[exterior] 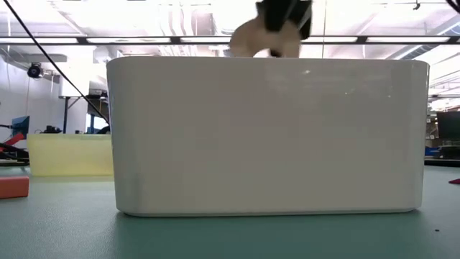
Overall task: Sort & place blocks by color
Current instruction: Put the brown block into the white bin
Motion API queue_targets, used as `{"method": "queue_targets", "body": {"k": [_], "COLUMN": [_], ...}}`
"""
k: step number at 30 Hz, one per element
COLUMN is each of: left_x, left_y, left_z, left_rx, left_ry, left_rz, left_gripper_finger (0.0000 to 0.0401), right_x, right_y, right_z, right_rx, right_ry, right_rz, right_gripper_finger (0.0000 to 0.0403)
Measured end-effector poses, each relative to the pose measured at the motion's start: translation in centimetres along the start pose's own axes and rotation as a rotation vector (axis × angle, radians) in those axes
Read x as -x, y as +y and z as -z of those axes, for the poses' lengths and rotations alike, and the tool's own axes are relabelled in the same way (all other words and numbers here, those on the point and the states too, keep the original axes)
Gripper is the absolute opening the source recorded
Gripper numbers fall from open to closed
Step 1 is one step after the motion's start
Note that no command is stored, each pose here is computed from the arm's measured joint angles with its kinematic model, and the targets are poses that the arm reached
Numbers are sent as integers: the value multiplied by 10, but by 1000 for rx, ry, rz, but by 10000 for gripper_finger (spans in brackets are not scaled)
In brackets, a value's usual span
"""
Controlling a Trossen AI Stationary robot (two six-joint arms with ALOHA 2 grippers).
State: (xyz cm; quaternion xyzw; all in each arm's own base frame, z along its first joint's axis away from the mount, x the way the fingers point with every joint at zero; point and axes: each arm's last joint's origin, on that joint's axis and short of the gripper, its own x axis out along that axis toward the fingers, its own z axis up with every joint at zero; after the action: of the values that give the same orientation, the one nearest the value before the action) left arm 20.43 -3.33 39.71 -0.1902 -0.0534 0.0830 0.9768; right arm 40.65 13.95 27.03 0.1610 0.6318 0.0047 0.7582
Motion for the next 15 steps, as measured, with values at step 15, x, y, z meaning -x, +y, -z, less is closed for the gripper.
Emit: {"method": "queue_targets", "body": {"k": [15], "left_x": [16], "left_y": [1], "left_z": [-13], "left_rx": [26], "left_ry": [-51], "left_rz": [23], "left_gripper_finger": [261], "right_x": [-28], "right_y": [0], "right_z": [-10], "right_rx": [117], "right_ry": [-79], "right_rz": [76], "right_gripper_finger": [125]}}
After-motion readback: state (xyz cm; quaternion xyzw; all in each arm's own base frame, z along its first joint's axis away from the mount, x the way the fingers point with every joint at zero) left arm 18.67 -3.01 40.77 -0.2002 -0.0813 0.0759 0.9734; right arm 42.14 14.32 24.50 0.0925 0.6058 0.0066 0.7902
